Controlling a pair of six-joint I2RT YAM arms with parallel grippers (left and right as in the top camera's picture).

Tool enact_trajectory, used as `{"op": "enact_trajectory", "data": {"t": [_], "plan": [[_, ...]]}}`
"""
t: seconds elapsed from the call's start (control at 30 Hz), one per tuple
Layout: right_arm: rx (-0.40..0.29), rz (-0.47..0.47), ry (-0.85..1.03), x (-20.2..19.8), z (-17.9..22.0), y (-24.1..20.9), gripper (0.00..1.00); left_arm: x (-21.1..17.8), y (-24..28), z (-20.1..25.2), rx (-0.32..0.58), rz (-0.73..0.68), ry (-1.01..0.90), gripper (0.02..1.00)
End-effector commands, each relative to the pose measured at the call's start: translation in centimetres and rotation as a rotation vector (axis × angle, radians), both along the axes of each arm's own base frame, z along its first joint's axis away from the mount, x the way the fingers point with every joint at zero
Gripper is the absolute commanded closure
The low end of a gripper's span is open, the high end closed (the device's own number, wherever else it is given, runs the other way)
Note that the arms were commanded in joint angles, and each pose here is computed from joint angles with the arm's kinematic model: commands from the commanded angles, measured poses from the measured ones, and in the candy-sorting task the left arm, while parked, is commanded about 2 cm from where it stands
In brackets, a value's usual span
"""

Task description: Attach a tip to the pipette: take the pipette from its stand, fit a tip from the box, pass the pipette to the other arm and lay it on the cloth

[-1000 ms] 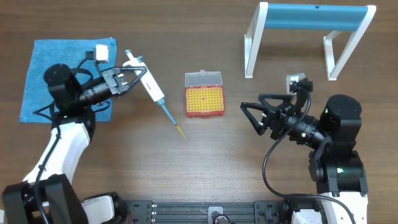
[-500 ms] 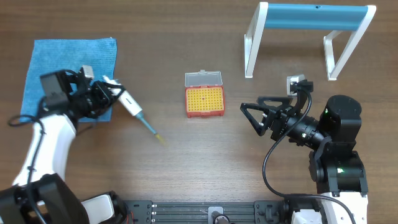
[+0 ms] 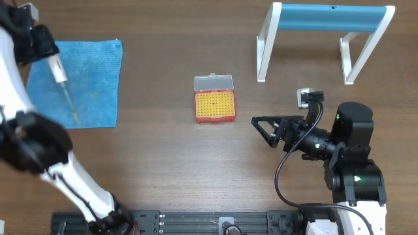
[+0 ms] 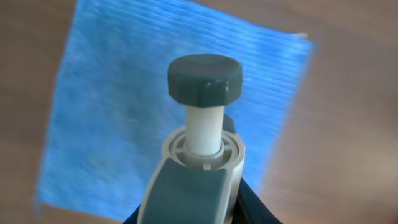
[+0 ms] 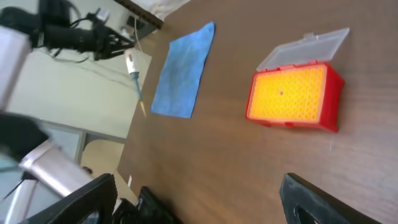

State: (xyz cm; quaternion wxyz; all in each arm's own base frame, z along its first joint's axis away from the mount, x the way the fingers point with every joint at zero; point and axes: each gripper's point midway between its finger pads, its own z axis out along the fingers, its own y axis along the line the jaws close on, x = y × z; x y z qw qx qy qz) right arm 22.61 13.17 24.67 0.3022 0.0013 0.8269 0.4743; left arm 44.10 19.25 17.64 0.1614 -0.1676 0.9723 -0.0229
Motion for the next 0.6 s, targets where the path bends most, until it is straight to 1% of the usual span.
{"op": "enact_trajectory", "data": {"t": [0.03, 0.1, 0.2, 0.3, 0.47, 0.57, 0.6], "plan": [[-0.016, -0.090, 0.034, 0.9, -0.2, -1.0, 0.148, 2.3, 2.5, -6.4, 0.230, -0.127, 0.201, 0.991], [-0.017, -0.095, 0.037, 0.9, -0.2, -1.1, 0.148, 2.4, 2.5, -7.9, 0.273, -0.162, 0.255, 0.991], [-0.008, -0.101, 0.049, 0.9, -0.2, -1.1, 0.145, 2.7, 2.0, -9.9, 0.278, -0.222, 0.294, 0.991], [-0.008, -0.101, 0.049, 0.9, -0.2, -1.1, 0.145, 2.3, 2.6, -11.3, 0.285, -0.215, 0.331, 0.993], [-0.004, -0.104, 0.055, 0.9, -0.2, -1.1, 0.148, 1.9, 4.3, -11.7, 0.284, -0.198, 0.330, 0.993], [-0.004, -0.114, 0.062, 1.0, -0.3, -1.2, 0.143, 1.9, 4.2, -12.4, 0.221, -0.194, 0.304, 0.991], [-0.008, -0.130, 0.068, 1.1, -0.4, -1.4, 0.145, 2.0, 3.8, -13.0, 0.183, -0.198, 0.293, 0.993]]}}
